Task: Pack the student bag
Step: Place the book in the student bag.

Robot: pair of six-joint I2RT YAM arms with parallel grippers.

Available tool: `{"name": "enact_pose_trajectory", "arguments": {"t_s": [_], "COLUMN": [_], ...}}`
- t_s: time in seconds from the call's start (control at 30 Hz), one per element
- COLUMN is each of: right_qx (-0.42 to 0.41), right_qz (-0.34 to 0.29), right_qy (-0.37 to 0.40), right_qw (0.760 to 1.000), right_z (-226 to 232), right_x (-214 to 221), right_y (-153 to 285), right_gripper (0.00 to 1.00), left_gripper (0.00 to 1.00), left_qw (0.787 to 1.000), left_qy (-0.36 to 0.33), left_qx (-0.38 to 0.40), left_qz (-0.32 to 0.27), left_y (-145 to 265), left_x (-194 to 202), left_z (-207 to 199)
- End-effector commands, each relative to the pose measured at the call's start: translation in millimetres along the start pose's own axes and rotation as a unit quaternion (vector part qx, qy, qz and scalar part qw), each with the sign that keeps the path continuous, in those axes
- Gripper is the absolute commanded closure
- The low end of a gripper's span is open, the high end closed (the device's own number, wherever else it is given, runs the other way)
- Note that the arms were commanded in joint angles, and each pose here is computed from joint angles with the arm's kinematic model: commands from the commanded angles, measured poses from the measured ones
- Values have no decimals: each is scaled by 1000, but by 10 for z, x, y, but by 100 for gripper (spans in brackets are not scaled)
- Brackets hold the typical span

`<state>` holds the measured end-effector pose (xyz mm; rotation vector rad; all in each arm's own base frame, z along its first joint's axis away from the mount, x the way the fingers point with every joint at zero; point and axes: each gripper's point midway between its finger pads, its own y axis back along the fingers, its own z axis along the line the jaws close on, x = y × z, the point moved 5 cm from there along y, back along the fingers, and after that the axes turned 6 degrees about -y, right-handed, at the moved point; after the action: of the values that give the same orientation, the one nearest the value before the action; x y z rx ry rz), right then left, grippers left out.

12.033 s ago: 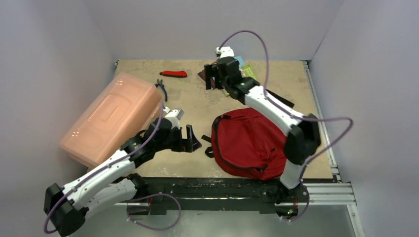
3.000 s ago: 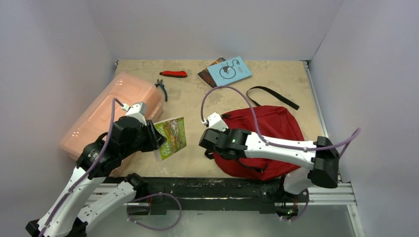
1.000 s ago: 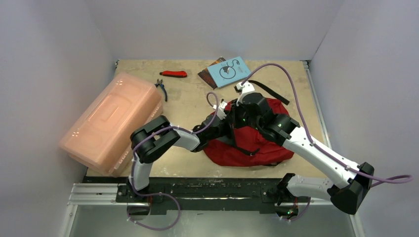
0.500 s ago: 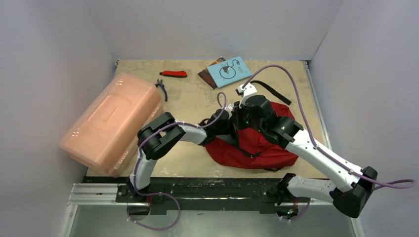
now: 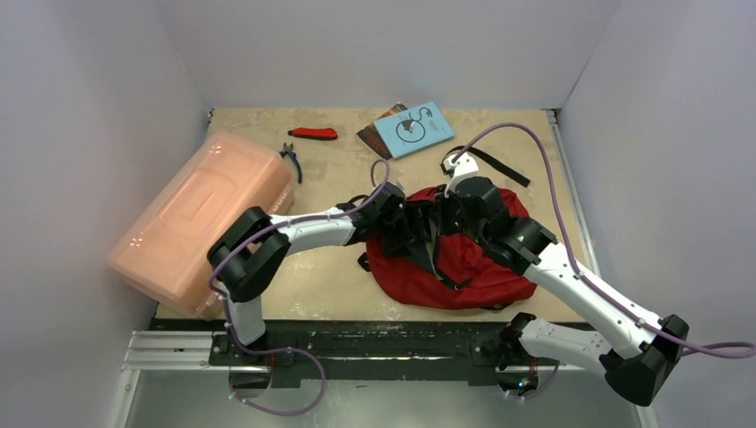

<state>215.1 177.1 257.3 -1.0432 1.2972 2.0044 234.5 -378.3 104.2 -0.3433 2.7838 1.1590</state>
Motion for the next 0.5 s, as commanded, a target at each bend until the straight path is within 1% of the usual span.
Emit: {"name": "enact_pose_trajectory", "arguments": {"t_s": [0.0, 0.13, 0.17, 0.23, 0.33, 0.37, 0.4, 0.47], "right_qx": [24, 35, 35, 25, -28, -61, -87, -166], "right_qz": [-30, -22, -14, 3, 40, 57, 66, 87], "right_qy": [-14, -21, -21, -23, -33, -38, -47, -62], "right_qw": [999, 999, 999, 999, 998, 996, 993, 980], "right_z": [-115, -184, -194, -183, -79, -7, 55, 242], "right_x": [-97, -40, 4, 104, 338, 428, 491, 613], "right_y": [43, 21, 5, -23, -106, -123, -140, -172], "right_gripper": [100, 100, 99, 90, 83, 77, 69, 48], "left_gripper": [10, 10, 10, 10, 9, 9, 9, 9], "left_qw": [998, 995, 994, 992, 987, 984, 982, 975], "left_qy": [-59, -92, -99, -119, -152, -163, -174, -192], "left_qx": [-13, -1, -5, -9, -13, -17, -18, -22], "left_qz": [-30, -40, -39, -48, -58, -65, -74, -110], "left_y": [502, 898, 992, 1192, 1503, 1600, 1705, 1965], "left_x": [-63, 77, 144, 226, 334, 355, 376, 382], "left_z": [-77, -30, 44, 139, 243, 280, 303, 340]}}
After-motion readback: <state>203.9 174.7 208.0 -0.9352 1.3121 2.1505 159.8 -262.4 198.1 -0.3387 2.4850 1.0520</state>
